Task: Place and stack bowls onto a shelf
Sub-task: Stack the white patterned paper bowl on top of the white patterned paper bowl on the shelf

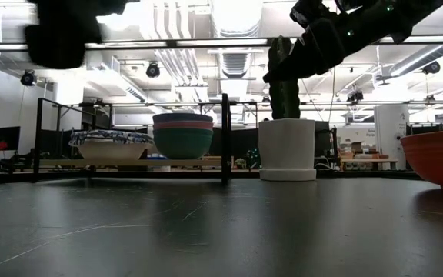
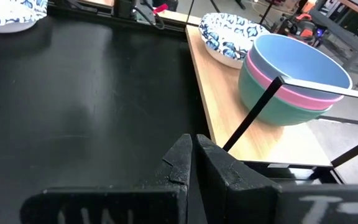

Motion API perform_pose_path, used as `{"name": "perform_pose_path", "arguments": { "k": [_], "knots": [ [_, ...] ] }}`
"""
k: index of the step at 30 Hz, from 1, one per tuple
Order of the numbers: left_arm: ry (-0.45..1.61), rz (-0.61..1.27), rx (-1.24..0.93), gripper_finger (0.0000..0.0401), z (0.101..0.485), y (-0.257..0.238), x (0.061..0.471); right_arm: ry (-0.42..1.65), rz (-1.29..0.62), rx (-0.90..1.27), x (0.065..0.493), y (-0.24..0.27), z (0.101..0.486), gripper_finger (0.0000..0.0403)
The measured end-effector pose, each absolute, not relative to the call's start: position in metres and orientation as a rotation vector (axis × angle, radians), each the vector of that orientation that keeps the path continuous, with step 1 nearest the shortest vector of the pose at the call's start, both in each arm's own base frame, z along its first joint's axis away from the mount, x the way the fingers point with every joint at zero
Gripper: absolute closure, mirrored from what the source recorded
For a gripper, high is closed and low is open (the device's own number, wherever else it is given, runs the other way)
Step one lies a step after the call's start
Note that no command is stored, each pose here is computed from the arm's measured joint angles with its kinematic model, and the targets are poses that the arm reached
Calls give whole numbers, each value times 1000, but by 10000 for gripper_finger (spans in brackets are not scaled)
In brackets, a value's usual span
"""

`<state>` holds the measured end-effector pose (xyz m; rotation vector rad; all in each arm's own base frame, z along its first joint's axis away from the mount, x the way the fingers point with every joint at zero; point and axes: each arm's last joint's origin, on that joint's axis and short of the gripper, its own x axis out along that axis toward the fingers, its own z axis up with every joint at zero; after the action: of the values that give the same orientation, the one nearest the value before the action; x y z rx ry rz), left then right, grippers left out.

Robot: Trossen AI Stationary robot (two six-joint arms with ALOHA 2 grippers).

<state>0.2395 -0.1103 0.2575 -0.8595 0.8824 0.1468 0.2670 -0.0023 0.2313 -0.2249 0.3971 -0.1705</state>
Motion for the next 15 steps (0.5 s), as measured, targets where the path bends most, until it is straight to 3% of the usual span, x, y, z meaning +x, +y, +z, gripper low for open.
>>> {"name": "perform_pose_path", "arguments": {
  "k": [8,15],
  "knots": [
    [1194,223,-1217,401,240,-151,222,393,-150,-214,267,-2,231,390],
    [1420,406,-1373,401,219,-188,205,394,-150,-215,267,-2,231,390]
  ]
}}
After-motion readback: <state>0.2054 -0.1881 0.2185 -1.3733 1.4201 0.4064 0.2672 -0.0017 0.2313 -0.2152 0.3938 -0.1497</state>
